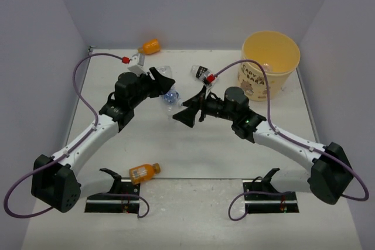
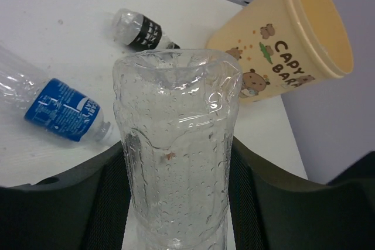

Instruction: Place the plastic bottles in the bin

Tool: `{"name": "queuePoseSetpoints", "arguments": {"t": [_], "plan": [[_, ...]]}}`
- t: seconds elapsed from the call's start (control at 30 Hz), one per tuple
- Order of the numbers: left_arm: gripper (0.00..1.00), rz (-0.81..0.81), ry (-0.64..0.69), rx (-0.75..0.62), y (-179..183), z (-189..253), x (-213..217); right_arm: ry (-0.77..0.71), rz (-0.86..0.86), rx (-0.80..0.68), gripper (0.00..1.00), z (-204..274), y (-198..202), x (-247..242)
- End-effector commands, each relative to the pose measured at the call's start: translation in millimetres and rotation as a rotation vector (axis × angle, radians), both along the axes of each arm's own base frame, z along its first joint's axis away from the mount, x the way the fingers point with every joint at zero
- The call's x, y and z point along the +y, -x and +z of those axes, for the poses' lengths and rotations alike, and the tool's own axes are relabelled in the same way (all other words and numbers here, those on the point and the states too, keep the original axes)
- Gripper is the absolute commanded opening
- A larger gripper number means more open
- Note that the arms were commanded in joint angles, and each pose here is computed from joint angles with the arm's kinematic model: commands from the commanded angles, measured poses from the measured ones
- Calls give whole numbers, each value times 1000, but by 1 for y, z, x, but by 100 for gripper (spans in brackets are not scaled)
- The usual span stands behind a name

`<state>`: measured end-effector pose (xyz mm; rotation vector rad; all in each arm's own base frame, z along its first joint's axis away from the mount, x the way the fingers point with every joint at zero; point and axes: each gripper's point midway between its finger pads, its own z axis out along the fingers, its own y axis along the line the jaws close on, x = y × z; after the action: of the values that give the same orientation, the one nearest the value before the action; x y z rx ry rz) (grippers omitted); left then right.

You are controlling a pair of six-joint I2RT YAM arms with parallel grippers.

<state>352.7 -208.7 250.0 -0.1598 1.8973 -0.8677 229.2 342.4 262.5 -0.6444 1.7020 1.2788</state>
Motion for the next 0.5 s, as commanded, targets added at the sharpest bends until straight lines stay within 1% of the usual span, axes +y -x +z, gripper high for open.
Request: {"name": "queuePoseSetpoints", "arguments": {"t": [0.0, 0.1, 0.23, 0.43, 0.47], "plan": [[25, -63, 90, -162, 15, 49, -17, -24, -4, -13, 99, 22, -10, 28], [25, -84, 98, -191, 24, 58, -21, -6, -32, -5, 99, 16, -16, 39], [27, -124, 122, -220, 39, 67, -26, -10, -138, -30, 99, 18, -35, 41], [29, -163, 158, -249, 52, 76, -31, -10, -142, -48, 99, 23, -42, 49], [30, -172, 160, -255, 54, 78, -33, -16, -141, -48, 95, 24, -42, 50]]}}
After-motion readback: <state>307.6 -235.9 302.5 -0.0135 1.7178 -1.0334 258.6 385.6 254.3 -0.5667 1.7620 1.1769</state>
